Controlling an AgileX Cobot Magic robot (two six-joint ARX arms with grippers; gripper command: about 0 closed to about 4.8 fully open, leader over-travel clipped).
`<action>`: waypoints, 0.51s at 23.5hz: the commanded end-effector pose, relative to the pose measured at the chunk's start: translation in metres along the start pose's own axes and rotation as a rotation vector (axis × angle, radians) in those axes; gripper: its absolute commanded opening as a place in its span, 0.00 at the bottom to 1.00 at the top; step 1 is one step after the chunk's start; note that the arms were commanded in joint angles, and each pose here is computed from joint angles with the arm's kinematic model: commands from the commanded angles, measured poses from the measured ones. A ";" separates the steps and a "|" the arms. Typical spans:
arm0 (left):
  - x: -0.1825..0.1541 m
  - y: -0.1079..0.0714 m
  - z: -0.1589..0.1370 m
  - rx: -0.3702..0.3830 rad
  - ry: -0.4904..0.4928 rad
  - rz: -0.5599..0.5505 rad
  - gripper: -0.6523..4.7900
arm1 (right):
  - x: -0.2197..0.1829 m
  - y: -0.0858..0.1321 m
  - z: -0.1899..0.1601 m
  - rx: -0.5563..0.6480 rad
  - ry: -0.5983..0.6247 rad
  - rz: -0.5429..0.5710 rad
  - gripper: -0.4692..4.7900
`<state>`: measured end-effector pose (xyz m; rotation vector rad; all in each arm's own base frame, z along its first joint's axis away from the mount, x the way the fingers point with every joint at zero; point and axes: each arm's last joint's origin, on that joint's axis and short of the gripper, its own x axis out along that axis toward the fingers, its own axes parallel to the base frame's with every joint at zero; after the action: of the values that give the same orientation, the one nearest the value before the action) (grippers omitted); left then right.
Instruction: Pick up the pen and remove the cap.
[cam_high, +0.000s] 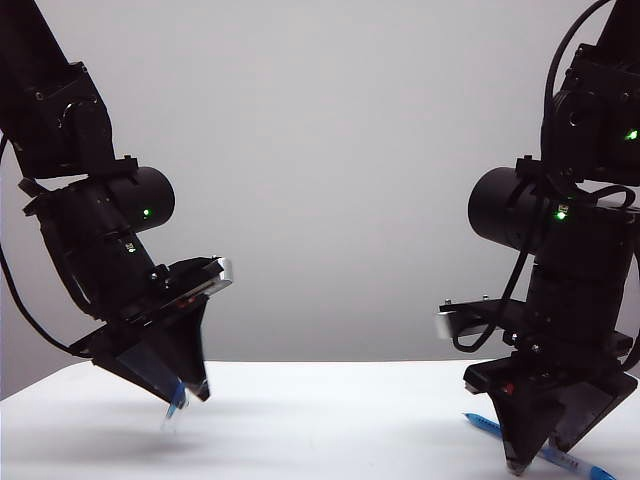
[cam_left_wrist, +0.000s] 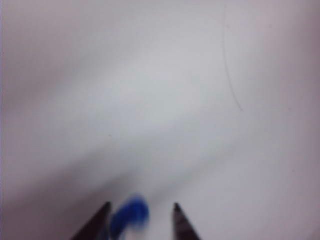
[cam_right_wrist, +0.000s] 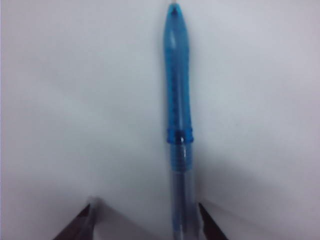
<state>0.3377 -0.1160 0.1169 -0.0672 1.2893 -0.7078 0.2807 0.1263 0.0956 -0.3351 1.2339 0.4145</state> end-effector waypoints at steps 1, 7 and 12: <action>-0.001 -0.001 0.001 0.004 -0.010 -0.016 0.46 | -0.004 0.000 0.002 0.000 -0.015 0.001 0.61; -0.002 -0.002 0.002 0.002 -0.016 -0.054 0.55 | -0.018 0.000 0.007 0.000 -0.075 -0.003 0.61; -0.003 -0.003 0.003 -0.011 -0.026 -0.061 0.63 | -0.022 0.000 0.008 0.000 -0.085 -0.004 0.61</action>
<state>0.3375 -0.1171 0.1177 -0.1157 1.2911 -0.7384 0.2808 0.1265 0.1165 -0.3209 1.1586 0.4190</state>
